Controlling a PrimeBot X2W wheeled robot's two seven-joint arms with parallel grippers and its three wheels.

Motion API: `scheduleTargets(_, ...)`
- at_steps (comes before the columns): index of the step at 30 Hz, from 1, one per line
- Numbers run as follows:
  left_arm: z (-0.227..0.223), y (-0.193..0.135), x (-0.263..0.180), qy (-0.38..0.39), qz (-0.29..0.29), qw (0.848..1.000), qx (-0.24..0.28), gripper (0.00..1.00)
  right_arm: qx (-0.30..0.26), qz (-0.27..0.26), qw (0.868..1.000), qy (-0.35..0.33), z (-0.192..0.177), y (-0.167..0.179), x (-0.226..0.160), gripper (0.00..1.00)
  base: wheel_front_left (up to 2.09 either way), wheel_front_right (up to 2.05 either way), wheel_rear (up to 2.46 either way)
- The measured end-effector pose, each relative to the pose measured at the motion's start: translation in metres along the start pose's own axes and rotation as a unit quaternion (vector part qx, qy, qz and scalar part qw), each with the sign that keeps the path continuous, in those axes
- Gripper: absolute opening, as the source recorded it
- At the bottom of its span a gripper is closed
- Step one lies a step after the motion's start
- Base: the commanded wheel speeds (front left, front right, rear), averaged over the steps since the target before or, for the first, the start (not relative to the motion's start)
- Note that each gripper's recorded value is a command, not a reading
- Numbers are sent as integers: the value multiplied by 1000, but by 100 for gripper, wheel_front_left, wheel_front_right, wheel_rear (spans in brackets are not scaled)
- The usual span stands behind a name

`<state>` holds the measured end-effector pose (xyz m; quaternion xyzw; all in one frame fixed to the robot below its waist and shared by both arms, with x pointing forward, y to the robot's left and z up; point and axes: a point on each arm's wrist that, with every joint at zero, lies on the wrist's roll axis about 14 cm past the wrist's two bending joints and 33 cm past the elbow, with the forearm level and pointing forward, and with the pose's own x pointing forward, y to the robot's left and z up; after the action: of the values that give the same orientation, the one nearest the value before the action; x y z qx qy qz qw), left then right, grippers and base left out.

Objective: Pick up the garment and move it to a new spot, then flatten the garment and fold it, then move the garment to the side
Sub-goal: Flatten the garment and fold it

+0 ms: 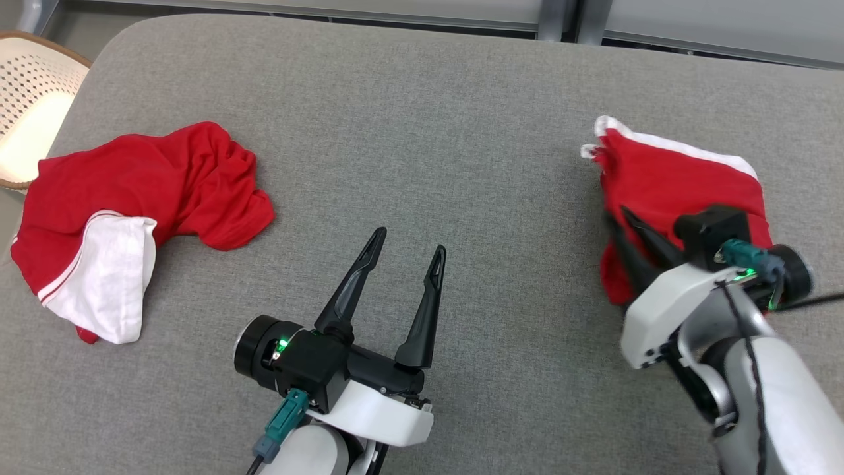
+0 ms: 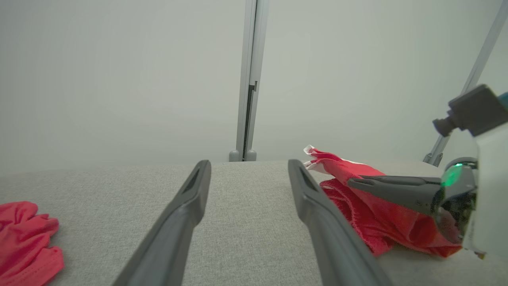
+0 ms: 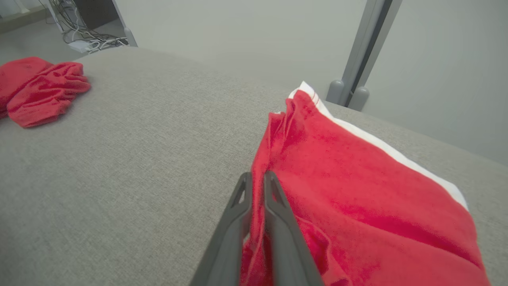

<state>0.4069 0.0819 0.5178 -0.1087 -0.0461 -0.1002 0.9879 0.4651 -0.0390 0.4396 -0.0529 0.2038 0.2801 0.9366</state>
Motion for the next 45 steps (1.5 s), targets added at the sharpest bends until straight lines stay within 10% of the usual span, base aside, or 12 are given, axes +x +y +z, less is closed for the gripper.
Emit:
scheduleTargets(7,1,-2,3,-3,0,1000,-6,100,34,26,993,-110,36,15,-9,100,0,0,0)
scheduleTargets(16,12,1,-3,-21,13,1000,0,100,-7,-100,967,-235,47,-59,-77,100,0,0,0)
scheduleTargets(32,29,13,-68,-34,45,998,26,100,16,-193,952,-238,-9,-39,-180,100,0,0,0)
scheduleTargets(45,24,10,-83,-24,40,998,39,100,9,-189,950,-247,-6,-27,-184,100,0,0,0)
